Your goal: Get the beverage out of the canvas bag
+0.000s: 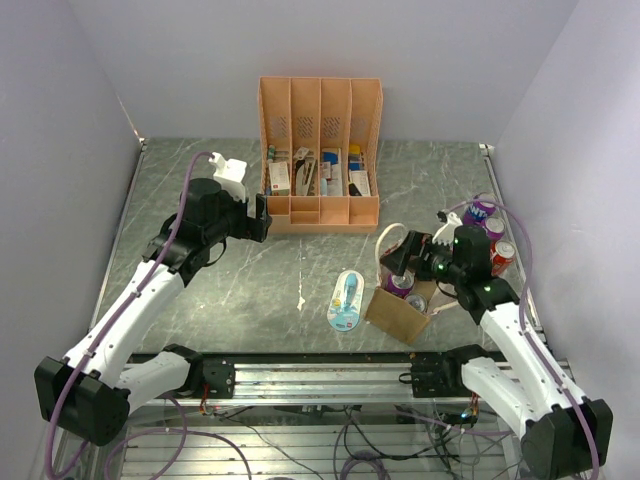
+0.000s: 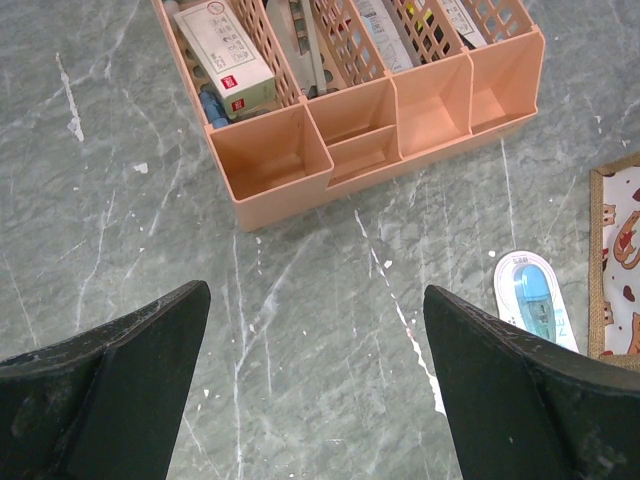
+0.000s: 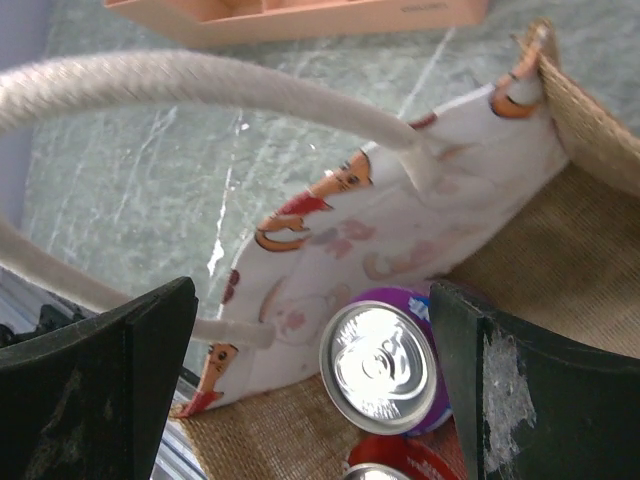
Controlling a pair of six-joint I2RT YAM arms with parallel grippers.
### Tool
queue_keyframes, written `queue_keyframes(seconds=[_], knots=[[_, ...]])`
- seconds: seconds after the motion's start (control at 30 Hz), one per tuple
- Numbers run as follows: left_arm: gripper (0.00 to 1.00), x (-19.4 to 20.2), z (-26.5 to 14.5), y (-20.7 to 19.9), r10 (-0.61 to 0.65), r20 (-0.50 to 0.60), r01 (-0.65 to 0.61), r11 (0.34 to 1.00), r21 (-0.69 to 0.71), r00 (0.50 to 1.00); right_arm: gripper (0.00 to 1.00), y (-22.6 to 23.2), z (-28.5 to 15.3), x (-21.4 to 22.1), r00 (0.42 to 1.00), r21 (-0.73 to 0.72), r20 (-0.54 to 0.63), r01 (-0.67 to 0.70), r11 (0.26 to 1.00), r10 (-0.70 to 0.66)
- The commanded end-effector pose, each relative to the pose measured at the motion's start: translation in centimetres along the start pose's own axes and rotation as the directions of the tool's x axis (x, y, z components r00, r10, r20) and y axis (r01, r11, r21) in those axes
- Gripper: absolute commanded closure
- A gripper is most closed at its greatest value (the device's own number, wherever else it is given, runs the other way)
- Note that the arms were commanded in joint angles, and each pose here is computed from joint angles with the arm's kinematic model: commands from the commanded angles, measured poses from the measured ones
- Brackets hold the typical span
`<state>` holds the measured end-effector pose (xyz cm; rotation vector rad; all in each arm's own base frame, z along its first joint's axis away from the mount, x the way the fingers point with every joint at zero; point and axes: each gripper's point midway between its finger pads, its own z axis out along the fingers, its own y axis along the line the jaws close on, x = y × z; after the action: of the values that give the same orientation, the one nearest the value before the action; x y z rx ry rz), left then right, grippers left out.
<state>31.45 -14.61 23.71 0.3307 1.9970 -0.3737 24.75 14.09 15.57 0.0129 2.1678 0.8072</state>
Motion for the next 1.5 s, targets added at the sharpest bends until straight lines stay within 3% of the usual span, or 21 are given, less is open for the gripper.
queue_keyframes(seconds=[0.0,0.37,0.73,1.0,1.1,1.23,1.47], knots=[[0.02,-1.7,-0.1,-0.4,-0.013,0.036,0.012,1.000,0.028,0.999,0.00,-1.3,-1.2,1.1,1.000,0.095,-0.007,-0.025,0.995,0.025],[0.02,-1.5,0.1,-0.4,-0.013,0.025,0.012,1.000,0.027,1.000,0.00,-4.6,-3.5,2.0,0.984,0.363,-0.002,-0.166,0.917,0.179],[0.02,-1.2,0.4,-0.5,-0.013,0.011,0.013,0.999,0.031,1.000,0.00,-5.5,-4.6,7.7,0.950,0.426,-0.141,-0.194,0.883,0.277],[0.02,-0.7,0.9,-1.8,-0.024,-0.015,0.025,0.994,0.109,1.000,0.00,-4.7,-4.1,7.7,0.957,0.375,-0.155,-0.175,0.910,0.247],[0.02,-0.8,1.3,-4.6,-0.089,-0.030,0.094,0.964,0.250,0.996,0.00,-4.4,-4.0,7.1,0.961,0.358,-0.130,-0.185,0.915,0.245],[0.02,-0.4,1.4,-10.9,-0.231,-0.073,0.237,0.847,0.476,0.970,0.00,-4.0,-4.6,5.8,0.966,0.363,-0.082,-0.200,0.910,0.245],[0.02,2.1,1.1,-23.5,-0.292,-0.136,0.311,0.727,0.612,0.947,0.00,-3.8,-7.3,0.6,0.958,0.404,0.165,-0.282,0.870,0.235]])
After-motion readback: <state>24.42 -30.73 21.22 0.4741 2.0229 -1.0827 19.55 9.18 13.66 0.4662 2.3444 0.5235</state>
